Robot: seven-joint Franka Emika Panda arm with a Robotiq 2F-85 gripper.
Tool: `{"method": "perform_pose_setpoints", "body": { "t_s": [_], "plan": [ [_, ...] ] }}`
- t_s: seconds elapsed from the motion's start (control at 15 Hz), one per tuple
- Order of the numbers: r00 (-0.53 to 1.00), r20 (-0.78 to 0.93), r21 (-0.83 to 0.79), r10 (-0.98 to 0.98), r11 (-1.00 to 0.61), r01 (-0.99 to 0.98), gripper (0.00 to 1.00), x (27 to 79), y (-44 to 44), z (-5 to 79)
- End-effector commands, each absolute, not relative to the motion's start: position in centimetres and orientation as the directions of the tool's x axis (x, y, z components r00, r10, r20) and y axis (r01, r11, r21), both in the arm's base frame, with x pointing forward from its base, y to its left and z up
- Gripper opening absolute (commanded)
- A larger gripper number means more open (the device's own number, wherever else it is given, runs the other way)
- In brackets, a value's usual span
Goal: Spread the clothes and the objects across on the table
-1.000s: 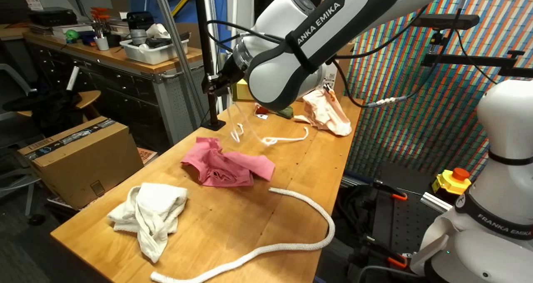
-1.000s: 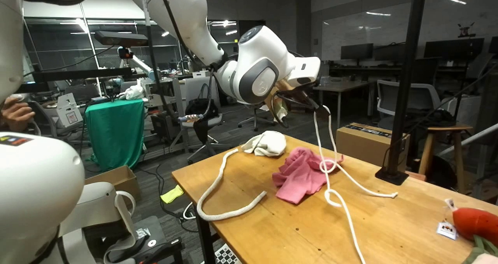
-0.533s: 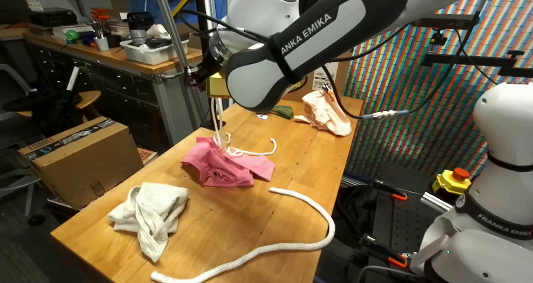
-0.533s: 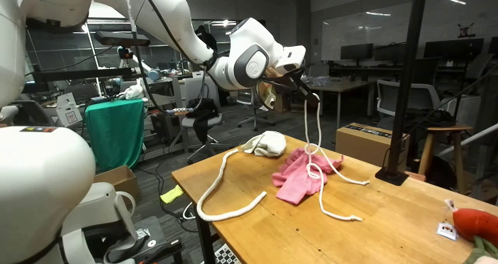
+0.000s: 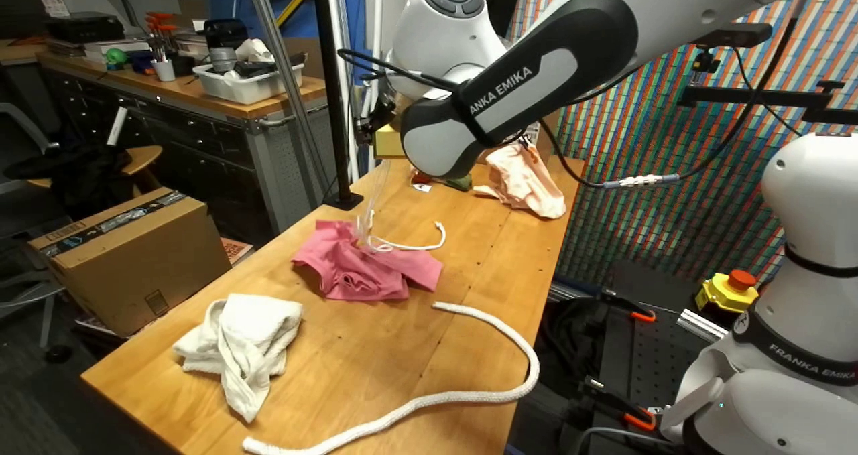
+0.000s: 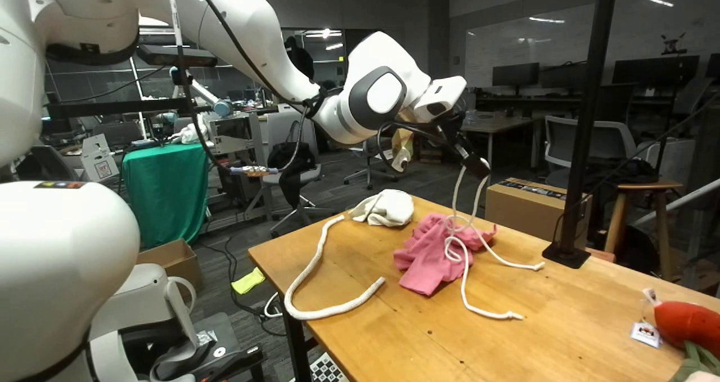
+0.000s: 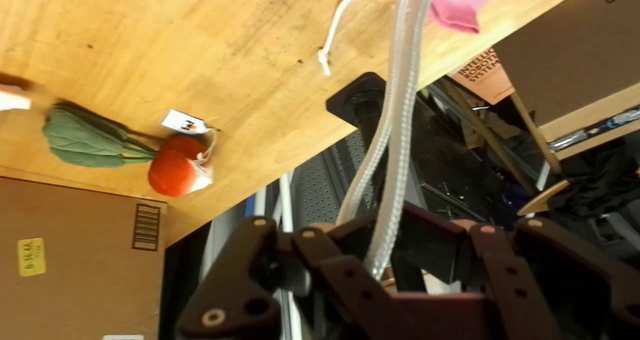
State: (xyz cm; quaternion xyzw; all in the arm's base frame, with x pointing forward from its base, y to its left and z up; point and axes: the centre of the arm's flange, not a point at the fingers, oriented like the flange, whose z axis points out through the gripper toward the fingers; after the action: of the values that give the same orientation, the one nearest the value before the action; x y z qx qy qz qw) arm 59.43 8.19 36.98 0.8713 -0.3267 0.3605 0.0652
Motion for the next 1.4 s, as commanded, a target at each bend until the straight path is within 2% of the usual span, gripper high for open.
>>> {"method": "perform_pose_setpoints", "body": {
  "t_s": [0.0,0.67,1.33],
  "plan": [
    [0.506,0.682,-0.072,-0.528,-0.737,-0.672,0.02,56.3,6.4,37.6],
    [0.602,0.642,0.113,-0.474,-0.719,-0.686,0.02,51.4,4.3,39.4],
    [0.701,0.546,0.311,-0.459,-0.666,-0.678,0.02,48.7,0.8,36.3]
  ]
}}
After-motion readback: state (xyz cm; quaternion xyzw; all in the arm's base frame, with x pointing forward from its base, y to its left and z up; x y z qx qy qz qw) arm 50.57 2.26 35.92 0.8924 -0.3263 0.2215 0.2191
